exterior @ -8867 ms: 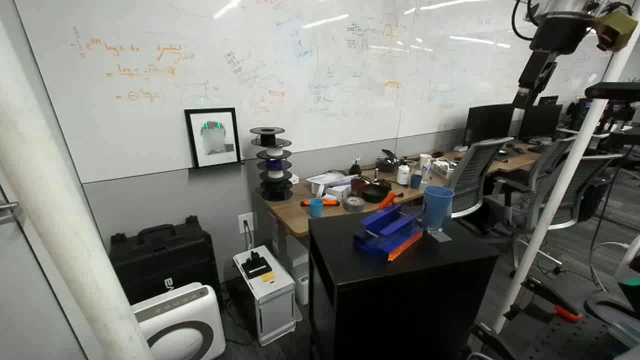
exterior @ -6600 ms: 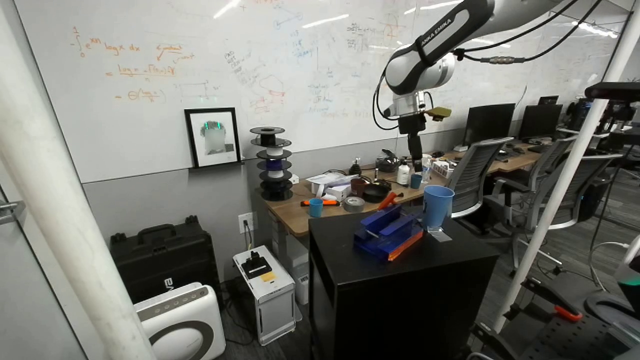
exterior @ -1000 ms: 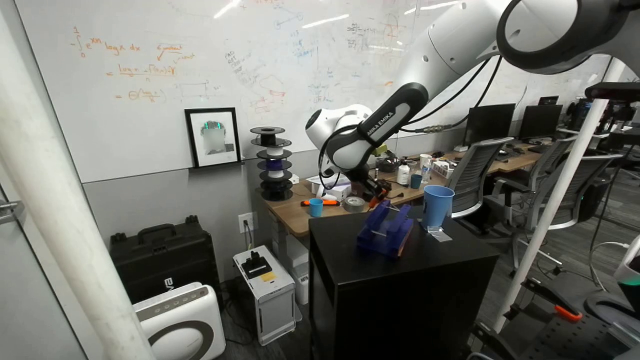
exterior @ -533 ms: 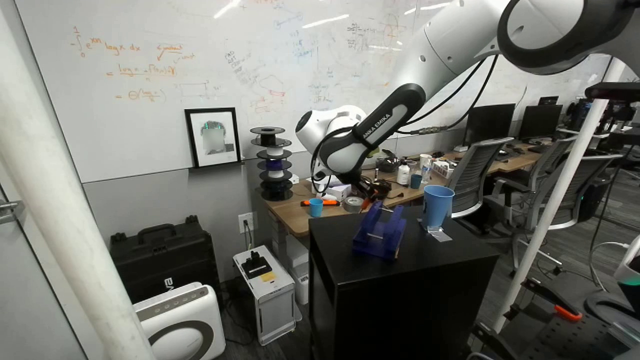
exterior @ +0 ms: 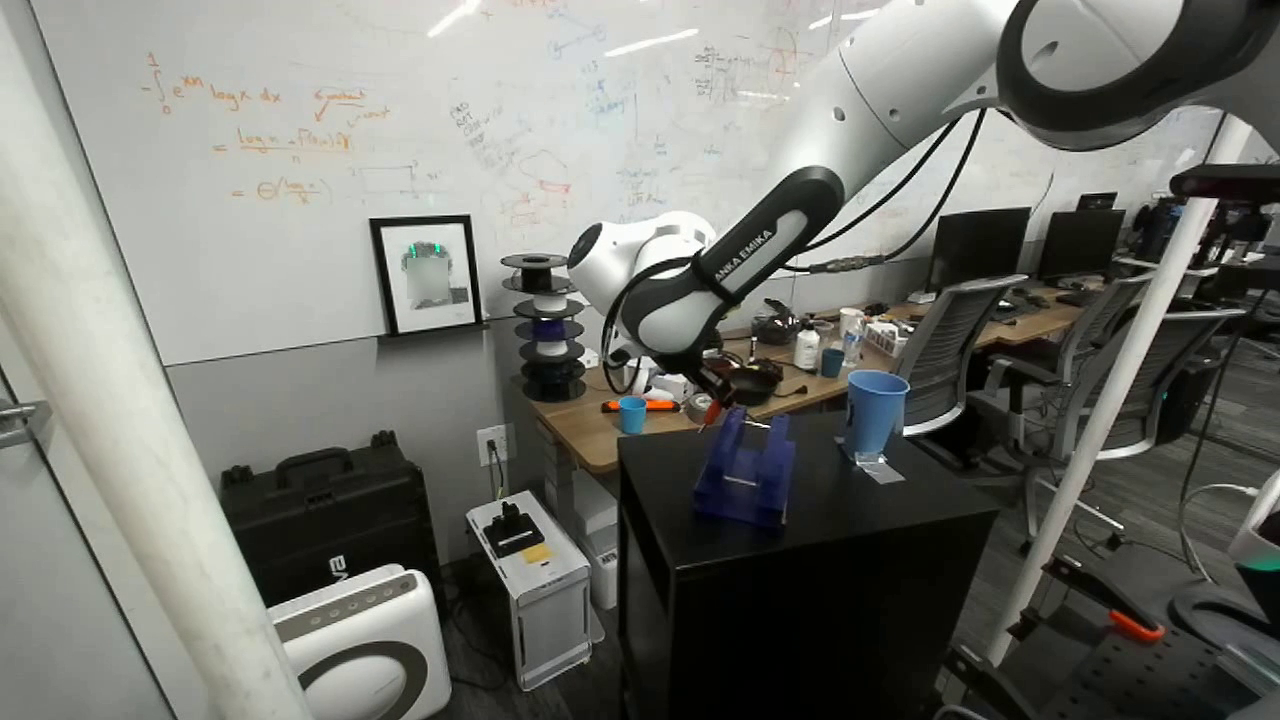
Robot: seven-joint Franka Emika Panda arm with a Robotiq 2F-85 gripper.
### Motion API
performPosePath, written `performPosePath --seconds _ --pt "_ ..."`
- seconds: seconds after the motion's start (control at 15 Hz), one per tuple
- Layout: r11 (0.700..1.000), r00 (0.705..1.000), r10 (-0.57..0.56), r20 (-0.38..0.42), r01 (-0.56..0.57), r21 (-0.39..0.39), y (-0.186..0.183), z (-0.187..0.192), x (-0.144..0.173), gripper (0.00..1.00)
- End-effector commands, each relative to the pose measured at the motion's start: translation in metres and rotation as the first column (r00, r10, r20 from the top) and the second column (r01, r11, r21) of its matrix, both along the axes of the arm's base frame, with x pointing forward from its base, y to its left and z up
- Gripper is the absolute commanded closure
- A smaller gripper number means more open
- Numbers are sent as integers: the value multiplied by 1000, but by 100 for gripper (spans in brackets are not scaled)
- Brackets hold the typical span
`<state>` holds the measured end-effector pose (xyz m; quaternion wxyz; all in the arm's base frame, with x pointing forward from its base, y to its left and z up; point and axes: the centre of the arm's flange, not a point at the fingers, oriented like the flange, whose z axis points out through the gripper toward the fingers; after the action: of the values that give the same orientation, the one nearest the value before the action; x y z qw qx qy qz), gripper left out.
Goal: Pick up the orange object and put it in the blue cup.
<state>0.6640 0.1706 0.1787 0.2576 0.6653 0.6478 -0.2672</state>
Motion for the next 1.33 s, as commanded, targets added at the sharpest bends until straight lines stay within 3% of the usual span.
performPosePath --seconds 0.0,0.4,0.93,1.27 --pt "1000 1000 3 13 -3 3 0 4 -8 85" --pt "994 994 112 3 -112 13 -3 2 -23 85" --pt "956 956 294 0 -294 25 14 8 -31 85" --pt "946 947 322 11 -323 29 17 16 -41 85"
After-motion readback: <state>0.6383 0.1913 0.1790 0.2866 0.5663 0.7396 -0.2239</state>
